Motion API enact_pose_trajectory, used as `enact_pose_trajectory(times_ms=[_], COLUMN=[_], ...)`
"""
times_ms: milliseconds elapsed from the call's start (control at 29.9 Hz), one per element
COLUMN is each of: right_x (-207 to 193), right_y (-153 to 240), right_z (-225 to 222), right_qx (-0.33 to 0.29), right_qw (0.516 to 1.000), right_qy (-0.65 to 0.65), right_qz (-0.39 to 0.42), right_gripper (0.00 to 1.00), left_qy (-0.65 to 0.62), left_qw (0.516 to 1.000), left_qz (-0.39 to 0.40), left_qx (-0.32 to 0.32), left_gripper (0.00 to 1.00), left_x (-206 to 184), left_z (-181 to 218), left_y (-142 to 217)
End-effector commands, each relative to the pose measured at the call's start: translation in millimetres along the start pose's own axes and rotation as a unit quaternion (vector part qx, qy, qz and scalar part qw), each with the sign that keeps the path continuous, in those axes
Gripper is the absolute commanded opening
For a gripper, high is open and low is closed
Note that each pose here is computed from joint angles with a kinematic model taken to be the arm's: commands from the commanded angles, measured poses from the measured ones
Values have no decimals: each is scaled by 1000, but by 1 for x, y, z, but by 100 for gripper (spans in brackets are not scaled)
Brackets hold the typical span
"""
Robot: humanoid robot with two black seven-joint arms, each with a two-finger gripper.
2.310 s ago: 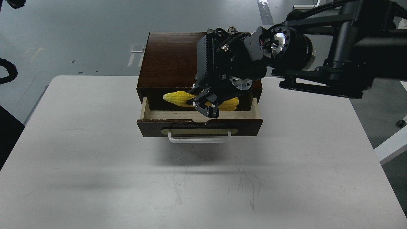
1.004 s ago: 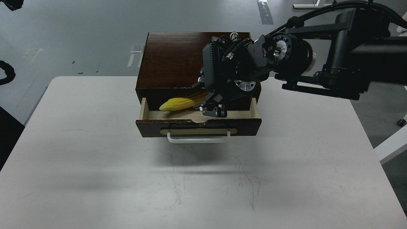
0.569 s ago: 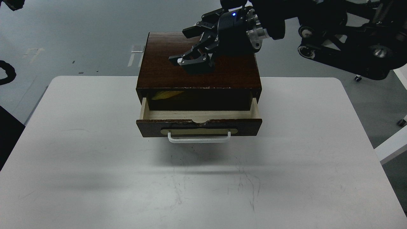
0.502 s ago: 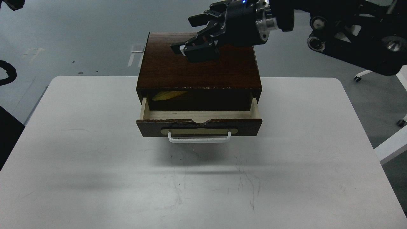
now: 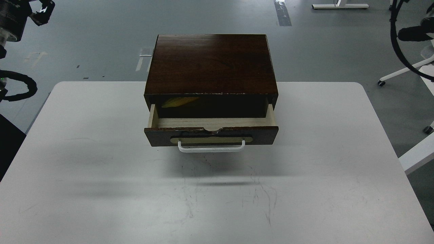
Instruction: Put corn in drawer with both arms
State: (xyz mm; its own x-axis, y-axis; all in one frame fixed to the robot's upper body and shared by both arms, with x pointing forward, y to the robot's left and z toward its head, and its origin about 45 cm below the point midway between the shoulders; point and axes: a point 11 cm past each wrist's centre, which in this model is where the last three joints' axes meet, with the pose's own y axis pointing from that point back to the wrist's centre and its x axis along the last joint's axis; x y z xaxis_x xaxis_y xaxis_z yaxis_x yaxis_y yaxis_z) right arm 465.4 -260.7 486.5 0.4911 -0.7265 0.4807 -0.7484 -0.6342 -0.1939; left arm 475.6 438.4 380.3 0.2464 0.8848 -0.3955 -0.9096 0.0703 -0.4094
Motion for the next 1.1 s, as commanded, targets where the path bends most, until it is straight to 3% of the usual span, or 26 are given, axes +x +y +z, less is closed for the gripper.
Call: enact_pose_trajectory(times_ms=[0, 167, 268, 502, 1071], right_x=[37, 65, 69, 58, 62], right_y=[28, 67, 81, 119, 147], right_z=[36, 79, 94, 130, 160], right_qx=[-7, 1, 7, 90, 71], right_qw=[988, 948, 929, 838, 830], right_qy=[-112, -242, -289, -475, -465], right_qz=[102, 208, 233, 254, 300], right_gripper=[100, 100, 100, 100, 100], left_qy=[4, 7, 14, 29, 50], left_qw=[1000, 1000, 1000, 998, 996], left_qz=[3, 12, 15, 33, 51], left_qx=[7, 15, 19, 33, 45], left_gripper=[98, 98, 98, 98, 98], left_x=[1, 5, 4, 10, 17], left_z=[-9, -20, -29, -52, -71], left_y=[3, 8, 9, 22, 36])
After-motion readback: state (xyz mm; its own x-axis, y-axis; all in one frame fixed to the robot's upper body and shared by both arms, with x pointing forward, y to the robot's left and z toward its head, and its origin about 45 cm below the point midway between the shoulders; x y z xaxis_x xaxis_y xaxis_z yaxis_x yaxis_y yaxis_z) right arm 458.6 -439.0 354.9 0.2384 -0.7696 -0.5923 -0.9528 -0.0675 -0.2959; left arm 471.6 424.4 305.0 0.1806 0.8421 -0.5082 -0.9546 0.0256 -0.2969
